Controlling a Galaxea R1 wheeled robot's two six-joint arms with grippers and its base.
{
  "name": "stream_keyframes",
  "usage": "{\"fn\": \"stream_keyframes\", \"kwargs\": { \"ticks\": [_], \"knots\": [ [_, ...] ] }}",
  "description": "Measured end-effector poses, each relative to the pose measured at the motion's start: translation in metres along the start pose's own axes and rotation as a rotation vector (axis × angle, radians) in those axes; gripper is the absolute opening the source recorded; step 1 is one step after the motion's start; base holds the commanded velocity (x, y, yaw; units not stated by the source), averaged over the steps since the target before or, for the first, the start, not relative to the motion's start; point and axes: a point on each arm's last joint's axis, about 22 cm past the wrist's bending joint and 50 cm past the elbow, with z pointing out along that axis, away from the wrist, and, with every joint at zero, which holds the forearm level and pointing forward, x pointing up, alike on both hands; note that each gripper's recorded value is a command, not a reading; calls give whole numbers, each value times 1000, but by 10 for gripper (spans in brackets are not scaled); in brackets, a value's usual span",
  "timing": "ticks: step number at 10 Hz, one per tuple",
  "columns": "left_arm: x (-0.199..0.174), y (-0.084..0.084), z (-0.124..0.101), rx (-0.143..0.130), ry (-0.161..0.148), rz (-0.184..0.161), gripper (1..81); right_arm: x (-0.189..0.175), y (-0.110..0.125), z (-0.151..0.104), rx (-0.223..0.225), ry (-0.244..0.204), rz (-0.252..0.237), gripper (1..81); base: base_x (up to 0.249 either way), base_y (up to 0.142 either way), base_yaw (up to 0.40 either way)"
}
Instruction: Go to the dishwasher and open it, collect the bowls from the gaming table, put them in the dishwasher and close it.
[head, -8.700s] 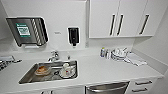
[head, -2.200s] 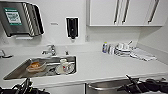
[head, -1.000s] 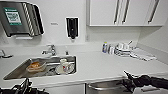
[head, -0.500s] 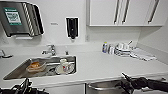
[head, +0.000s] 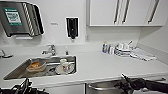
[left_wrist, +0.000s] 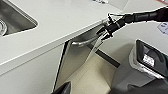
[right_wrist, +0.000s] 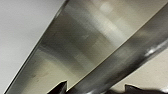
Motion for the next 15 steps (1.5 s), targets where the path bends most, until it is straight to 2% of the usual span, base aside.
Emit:
{"fn": "stream_keyframes", "kwargs": {
  "ticks": [3,7,10,13,15],
  "knots": [
    [1,2,2,-7,-1,3,811,-2,-1,15,8,4,11,811,0,0,0],
    [-1,0,3,-7,-6,-1,811,-4,0,20,39,16,27,811,0,0,0],
    [1,0,7,-15,-8,3,811,-14,9,13,63,11,19,811,0,0,0],
    [1,0,8,-17,-8,4,811,-27,25,-2,60,-7,9,811,0,0,0],
    [1,0,8,-17,-9,3,811,-31,30,-2,57,-13,9,811,0,0,0]
  ]
}}
